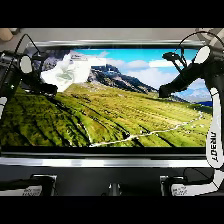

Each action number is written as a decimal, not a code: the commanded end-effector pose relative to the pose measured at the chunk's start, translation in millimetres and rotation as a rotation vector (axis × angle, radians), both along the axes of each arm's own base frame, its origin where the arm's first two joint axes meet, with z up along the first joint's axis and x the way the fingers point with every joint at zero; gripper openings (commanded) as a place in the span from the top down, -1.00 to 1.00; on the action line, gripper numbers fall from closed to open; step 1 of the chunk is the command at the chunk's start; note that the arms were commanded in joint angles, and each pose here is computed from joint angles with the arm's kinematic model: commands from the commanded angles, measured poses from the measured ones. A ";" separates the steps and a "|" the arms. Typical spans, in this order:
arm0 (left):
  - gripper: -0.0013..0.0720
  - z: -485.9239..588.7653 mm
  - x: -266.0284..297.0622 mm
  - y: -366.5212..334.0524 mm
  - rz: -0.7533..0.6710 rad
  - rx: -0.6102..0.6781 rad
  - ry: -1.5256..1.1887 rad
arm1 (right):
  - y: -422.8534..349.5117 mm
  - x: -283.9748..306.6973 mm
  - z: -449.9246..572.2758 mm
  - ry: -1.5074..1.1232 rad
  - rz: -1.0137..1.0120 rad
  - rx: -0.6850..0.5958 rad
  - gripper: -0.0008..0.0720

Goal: Fold the shirts.

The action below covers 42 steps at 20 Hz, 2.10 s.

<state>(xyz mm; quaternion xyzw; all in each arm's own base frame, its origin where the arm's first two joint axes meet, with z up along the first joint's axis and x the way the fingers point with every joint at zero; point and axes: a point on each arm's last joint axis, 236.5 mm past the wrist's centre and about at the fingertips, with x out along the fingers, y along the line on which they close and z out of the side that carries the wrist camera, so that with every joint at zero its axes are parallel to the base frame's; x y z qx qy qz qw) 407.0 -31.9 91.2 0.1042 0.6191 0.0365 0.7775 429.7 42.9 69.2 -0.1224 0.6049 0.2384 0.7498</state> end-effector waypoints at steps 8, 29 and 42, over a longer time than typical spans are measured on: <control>-0.79 -0.4 0.0 -0.1 0.000 0.001 0.001 | 0.5 0.2 0.0 0.000 0.001 0.000 -0.93; -0.80 -57.9 181.2 53.3 0.414 -0.242 -0.347 | -16.0 24.2 1.5 -0.118 0.076 -0.088 -0.92; 0.89 -97.4 245.9 19.9 0.483 -0.723 -0.476 | 13.0 48.1 30.9 -0.274 0.070 0.036 -0.84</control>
